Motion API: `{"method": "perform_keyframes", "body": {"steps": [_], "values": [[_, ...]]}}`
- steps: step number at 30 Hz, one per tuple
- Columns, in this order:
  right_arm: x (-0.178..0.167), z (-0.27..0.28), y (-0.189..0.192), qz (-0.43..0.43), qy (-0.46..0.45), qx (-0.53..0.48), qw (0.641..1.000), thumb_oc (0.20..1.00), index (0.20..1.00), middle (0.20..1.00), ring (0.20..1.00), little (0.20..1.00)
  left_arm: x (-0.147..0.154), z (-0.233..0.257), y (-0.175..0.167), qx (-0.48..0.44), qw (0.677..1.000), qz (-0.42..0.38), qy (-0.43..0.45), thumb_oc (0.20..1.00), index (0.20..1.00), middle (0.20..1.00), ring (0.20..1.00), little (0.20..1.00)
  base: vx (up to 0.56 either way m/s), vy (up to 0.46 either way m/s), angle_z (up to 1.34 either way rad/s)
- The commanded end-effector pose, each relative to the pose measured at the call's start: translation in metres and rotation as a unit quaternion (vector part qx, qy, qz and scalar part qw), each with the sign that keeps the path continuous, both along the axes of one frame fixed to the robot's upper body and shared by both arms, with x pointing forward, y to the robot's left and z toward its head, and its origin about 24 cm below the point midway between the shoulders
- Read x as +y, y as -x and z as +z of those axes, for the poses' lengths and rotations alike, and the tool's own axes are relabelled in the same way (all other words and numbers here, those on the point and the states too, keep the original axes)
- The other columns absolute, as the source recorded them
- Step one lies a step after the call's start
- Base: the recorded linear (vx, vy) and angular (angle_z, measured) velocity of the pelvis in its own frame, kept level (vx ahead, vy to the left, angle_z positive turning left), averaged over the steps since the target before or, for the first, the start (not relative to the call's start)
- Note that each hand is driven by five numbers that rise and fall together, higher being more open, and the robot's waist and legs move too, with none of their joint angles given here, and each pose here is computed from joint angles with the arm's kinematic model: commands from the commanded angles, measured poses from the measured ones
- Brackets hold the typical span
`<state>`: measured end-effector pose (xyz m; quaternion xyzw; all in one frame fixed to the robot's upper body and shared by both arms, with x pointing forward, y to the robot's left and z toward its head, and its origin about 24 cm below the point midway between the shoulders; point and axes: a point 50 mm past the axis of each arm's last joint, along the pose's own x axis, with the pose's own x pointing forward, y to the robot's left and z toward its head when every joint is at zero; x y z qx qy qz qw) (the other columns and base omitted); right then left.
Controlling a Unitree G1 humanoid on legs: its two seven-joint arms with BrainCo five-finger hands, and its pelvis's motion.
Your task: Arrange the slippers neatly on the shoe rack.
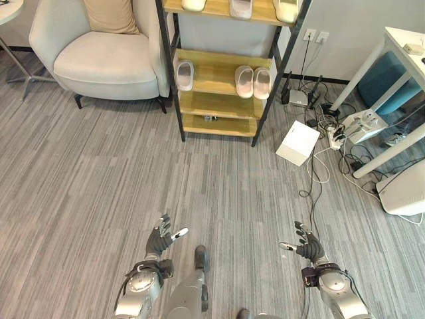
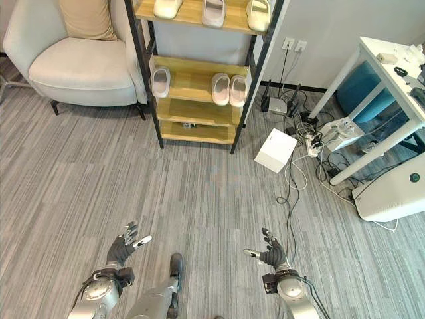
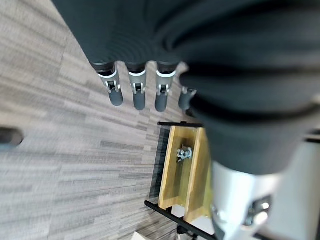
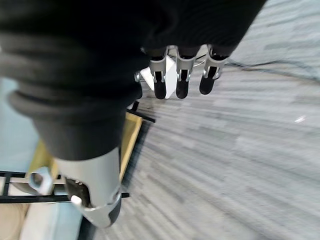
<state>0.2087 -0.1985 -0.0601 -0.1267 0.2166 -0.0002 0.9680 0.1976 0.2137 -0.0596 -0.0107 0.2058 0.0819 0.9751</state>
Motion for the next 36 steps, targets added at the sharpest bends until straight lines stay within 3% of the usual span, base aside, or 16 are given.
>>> {"method": "perform_keyframes", "body": {"steps": [1,8,16,26,36], "values": [[0.009,0.016,-0.014,0.025,-0.014,-0.046,0.999,1.0,1.0,1.0,1.0,1.0,-0.003,0.018,-0.012,-0.051,0.998,-0.027,-0.009,1.0,1.0,1.0,1.0,1.0,0.42,0.297,-0.26],[0.019,0.016,-0.014,0.045,-0.023,-0.045,0.998,1.0,1.0,1.0,1.0,1.0,-0.009,0.03,-0.021,-0.075,0.995,-0.065,-0.022,1.0,1.0,1.0,1.0,1.0,0.37,0.21,-0.02],[0.016,0.015,-0.012,0.055,-0.009,-0.035,0.998,1.0,1.0,1.0,1.0,1.0,-0.017,0.042,-0.027,-0.104,0.988,-0.105,-0.034,1.0,1.0,1.0,1.0,1.0,0.32,-0.162,-0.11],[0.0,0.017,-0.008,0.041,-0.009,-0.037,0.998,1.0,1.0,1.0,1.0,1.0,-0.03,0.034,-0.027,-0.092,0.991,-0.089,0.023,1.0,1.0,1.0,1.0,1.0,0.33,-0.283,0.21],[-0.006,0.01,-0.006,0.02,0.007,-0.021,1.0,1.0,1.0,1.0,1.0,1.0,-0.024,0.026,-0.021,-0.074,0.995,-0.06,0.015,1.0,1.0,1.0,1.0,1.0,0.3,0.033,0.1]]}}
